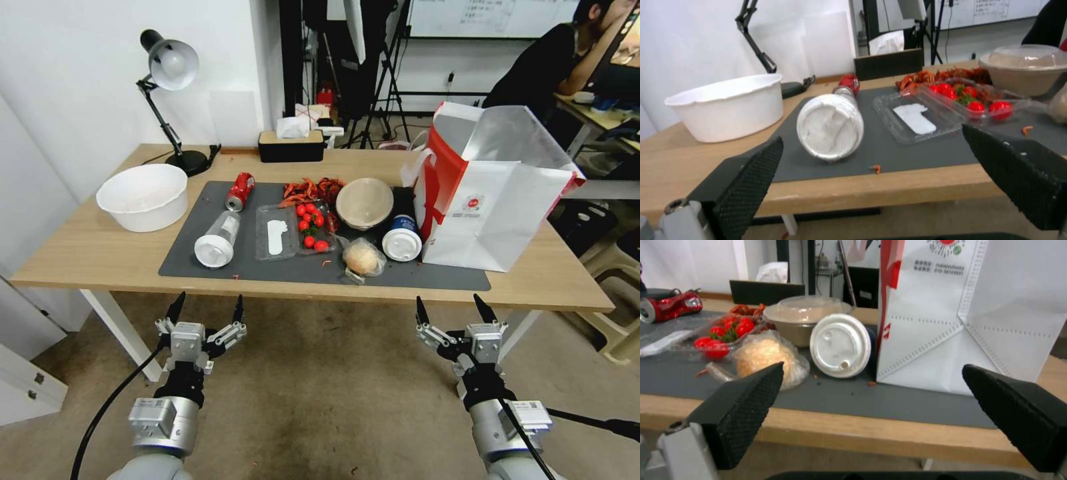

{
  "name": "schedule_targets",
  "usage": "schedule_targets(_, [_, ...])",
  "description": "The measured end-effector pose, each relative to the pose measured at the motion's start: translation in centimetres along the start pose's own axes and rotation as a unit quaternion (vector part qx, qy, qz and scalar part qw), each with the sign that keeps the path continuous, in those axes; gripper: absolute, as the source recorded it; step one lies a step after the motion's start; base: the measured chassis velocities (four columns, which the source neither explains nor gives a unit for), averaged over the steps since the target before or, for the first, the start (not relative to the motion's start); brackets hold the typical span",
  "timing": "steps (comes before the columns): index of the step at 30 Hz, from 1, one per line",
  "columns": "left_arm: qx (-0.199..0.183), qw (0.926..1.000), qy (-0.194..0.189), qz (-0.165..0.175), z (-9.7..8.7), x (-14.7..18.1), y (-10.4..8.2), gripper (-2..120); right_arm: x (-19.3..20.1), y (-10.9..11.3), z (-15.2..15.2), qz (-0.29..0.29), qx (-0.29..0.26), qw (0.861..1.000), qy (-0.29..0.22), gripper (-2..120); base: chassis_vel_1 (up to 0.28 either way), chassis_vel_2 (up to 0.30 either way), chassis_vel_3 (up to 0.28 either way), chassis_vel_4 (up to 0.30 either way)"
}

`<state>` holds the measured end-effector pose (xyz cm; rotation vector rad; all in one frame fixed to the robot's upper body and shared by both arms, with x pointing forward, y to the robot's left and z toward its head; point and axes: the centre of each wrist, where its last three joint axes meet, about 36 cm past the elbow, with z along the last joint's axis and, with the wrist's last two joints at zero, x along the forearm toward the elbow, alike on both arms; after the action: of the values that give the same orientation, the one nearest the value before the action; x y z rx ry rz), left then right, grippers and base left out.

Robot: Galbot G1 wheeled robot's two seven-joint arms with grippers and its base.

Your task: Pick up the trash from the table and place it into the takeout bag.

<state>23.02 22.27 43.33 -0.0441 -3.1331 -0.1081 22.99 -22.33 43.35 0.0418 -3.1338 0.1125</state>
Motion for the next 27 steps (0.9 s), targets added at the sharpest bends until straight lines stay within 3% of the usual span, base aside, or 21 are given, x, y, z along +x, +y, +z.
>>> schedule_targets(6, [0.001,0.9966,-0.083,-0.002,1.4,-2.5,-1.0,100,-2.1,-0.4,1.2,0.013,0.017,0.996,-0.086,100,0.000,0.000,0.000,0.000])
schedule_targets(10, [0.001,0.9953,-0.096,-0.002,1.5,-2.9,-1.1,100,-2.4,-0.4,1.3,0.013,0.019,0.995,-0.099,100,0.000,0.000,0.000,0.000])
schedule_targets(13, [0.002,0.9886,-0.150,0.000,2.4,-4.5,-1.9,100,-3.1,-0.5,2.3,0.013,0.030,0.989,-0.145,100,0.000,0.000,0.000,0.000])
schedule_targets(15, [0.003,0.9870,-0.161,0.001,2.6,-4.8,-2.0,100,-3.2,-0.5,2.5,0.013,0.032,0.988,-0.153,100,0.000,0.000,0.000,0.000])
schedule_targets(17, [0.004,0.9802,-0.198,0.003,3.2,-5.9,-2.6,100,-3.7,-0.6,3.2,0.013,0.041,0.982,-0.185,100,0.000,0.000,0.000,0.000])
schedule_targets(18, [0.004,0.9802,-0.198,0.003,3.2,-5.9,-2.6,100,-3.7,-0.6,3.2,0.013,0.041,0.982,-0.185,100,0.000,0.000,0.000,0.000])
schedule_targets(21, [0.007,0.9687,-0.248,0.007,3.8,-7.4,-3.4,100,-4.3,-0.6,4.0,0.009,0.053,0.973,-0.226,100,0.000,0.000,0.000,0.000])
schedule_targets(22, [0.007,0.9687,-0.248,0.007,3.8,-7.4,-3.4,100,-4.3,-0.6,4.0,0.009,0.053,0.973,-0.226,100,0.000,0.000,0.000,0.000])
schedule_targets(24, [0.010,0.9574,-0.288,0.011,4.2,-8.7,-4.1,100,-4.0,-0.5,4.1,0.004,0.055,0.971,-0.234,100,0.000,0.000,0.000,0.000])
schedule_targets(25, [0.010,0.9574,-0.288,0.011,4.2,-8.7,-4.1,100,-4.0,-0.5,4.1,0.004,0.055,0.971,-0.234,100,0.000,0.000,0.000,0.000])
schedule_targets(27, [0.013,0.9460,-0.324,0.015,4.6,-9.8,-4.7,100,-4.0,-0.5,4.0,0.003,0.055,0.970,-0.236,100,0.000,0.000,0.000,0.000])
